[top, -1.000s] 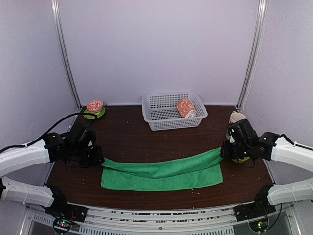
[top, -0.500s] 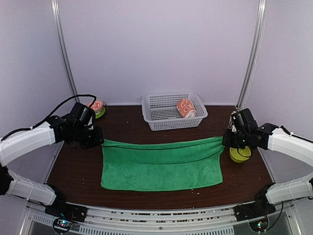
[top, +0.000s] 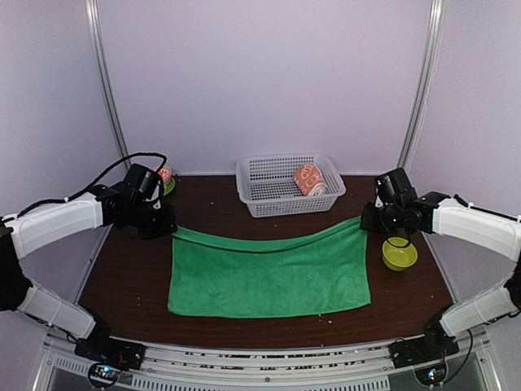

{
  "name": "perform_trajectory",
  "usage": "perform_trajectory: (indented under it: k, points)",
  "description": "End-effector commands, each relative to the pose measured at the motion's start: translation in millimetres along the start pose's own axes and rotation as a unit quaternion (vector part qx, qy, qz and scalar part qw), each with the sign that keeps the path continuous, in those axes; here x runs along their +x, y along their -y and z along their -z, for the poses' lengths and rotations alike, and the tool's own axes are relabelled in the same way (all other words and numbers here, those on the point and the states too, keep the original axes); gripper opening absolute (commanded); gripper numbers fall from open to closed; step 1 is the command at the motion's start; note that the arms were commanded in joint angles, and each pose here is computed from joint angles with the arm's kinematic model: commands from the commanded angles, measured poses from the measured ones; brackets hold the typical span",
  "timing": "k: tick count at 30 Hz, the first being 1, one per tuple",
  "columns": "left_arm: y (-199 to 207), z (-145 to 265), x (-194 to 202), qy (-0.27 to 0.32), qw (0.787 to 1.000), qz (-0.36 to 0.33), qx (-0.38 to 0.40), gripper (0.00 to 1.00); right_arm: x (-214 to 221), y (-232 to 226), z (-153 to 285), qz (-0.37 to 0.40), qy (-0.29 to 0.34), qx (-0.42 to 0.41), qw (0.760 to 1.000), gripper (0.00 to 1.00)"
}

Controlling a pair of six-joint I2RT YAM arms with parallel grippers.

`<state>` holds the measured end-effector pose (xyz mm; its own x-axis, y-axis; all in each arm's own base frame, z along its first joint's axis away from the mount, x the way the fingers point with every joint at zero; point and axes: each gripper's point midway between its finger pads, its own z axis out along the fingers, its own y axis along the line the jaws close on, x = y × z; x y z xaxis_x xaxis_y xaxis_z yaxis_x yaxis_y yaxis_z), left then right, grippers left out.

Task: Roll the towels
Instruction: Fold the towel at the center of the board.

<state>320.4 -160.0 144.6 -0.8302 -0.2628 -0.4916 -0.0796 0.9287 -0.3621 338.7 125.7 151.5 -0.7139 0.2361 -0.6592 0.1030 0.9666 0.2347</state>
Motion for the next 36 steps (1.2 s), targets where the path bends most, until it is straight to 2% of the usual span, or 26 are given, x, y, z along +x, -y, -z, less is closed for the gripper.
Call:
perform_trajectory:
  k: [1, 15, 21, 36]
  points:
    - [16.2, 4.6, -21.6, 0.025, 0.999, -0.015, 0.031, 0.0, -11.7, -6.1, -3.1, 0.006, 0.01, -0.007, 1.0, 0.0]
    - [-31.3, -0.3, 56.8, -0.02, 0.999, 0.011, 0.032, 0.0, 47.4, 29.0, -1.9, -0.001, -0.031, 0.011, 0.999, 0.0]
    - [-45.0, 5.0, 74.6, -0.018, 0.999, 0.028, 0.034, 0.0, 65.0, 39.2, 2.5, -0.006, -0.042, 0.013, 0.999, 0.0]
    - [-59.2, -5.8, 118.2, -0.06, 0.996, 0.049, 0.05, 0.0, 112.8, 53.1, 6.1, -0.025, -0.083, 0.002, 0.996, 0.0]
